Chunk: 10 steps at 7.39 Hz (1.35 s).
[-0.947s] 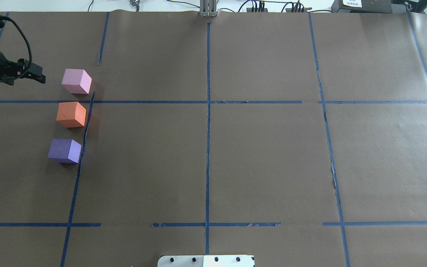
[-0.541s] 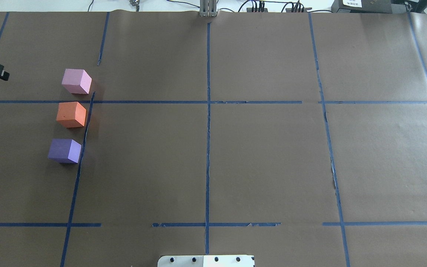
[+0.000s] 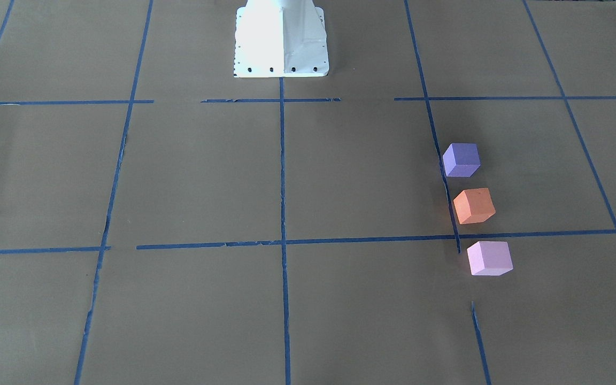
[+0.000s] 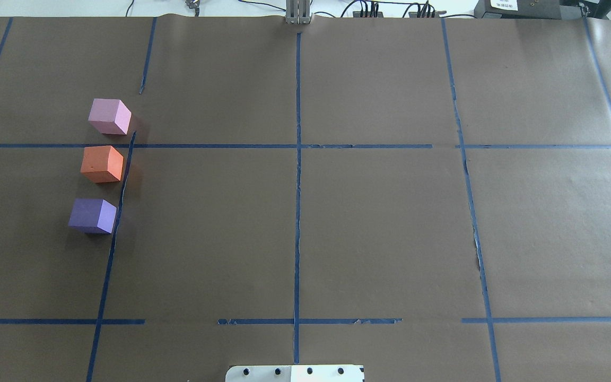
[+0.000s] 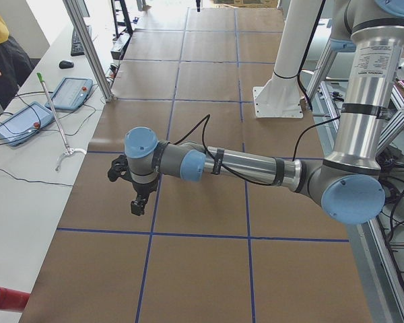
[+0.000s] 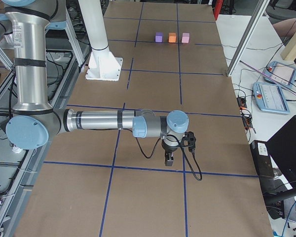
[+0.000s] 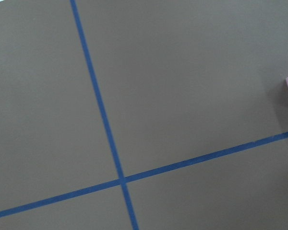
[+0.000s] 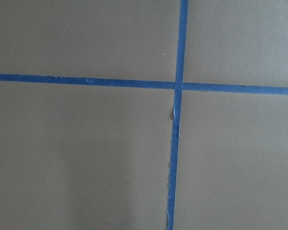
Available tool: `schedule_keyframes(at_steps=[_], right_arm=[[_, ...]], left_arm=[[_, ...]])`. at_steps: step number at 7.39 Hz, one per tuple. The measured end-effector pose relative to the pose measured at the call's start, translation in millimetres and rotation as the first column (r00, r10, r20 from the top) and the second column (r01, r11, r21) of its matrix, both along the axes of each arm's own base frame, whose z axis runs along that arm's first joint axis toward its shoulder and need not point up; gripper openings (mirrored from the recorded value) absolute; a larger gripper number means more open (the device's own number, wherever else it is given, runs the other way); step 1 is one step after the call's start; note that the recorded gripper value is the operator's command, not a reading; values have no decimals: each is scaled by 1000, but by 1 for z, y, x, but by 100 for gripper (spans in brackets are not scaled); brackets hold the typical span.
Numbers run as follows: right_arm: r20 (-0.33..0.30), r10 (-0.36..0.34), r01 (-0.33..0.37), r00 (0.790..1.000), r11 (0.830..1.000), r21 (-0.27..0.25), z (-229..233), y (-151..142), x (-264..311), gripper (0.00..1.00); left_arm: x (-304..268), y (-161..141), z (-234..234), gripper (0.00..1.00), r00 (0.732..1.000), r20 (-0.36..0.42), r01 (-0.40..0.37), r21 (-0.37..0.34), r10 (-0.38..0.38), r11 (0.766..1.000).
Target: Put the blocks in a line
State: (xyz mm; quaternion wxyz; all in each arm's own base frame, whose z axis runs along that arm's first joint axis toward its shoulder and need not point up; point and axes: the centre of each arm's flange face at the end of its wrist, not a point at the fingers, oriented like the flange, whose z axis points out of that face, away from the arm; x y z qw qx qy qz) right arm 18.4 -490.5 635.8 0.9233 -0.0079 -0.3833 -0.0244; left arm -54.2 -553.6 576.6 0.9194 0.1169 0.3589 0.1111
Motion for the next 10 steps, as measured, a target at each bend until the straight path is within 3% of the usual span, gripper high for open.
schedule_keyframes(at_steps=[4,7,10], right_arm=[[-1,0,0,1000,1000,-1,0,0,0,100],[-1,0,0,1000,1000,0,0,0,0,100],[-1,0,0,1000,1000,0,0,0,0,100]], left_arm=[[-19,29,39,100,1000,2,4,-63,-4,998],[-44,63,71,100,998,-5,64,-116,-66,991],[-55,71,79,100,996,-2,92,-127,-93,988]])
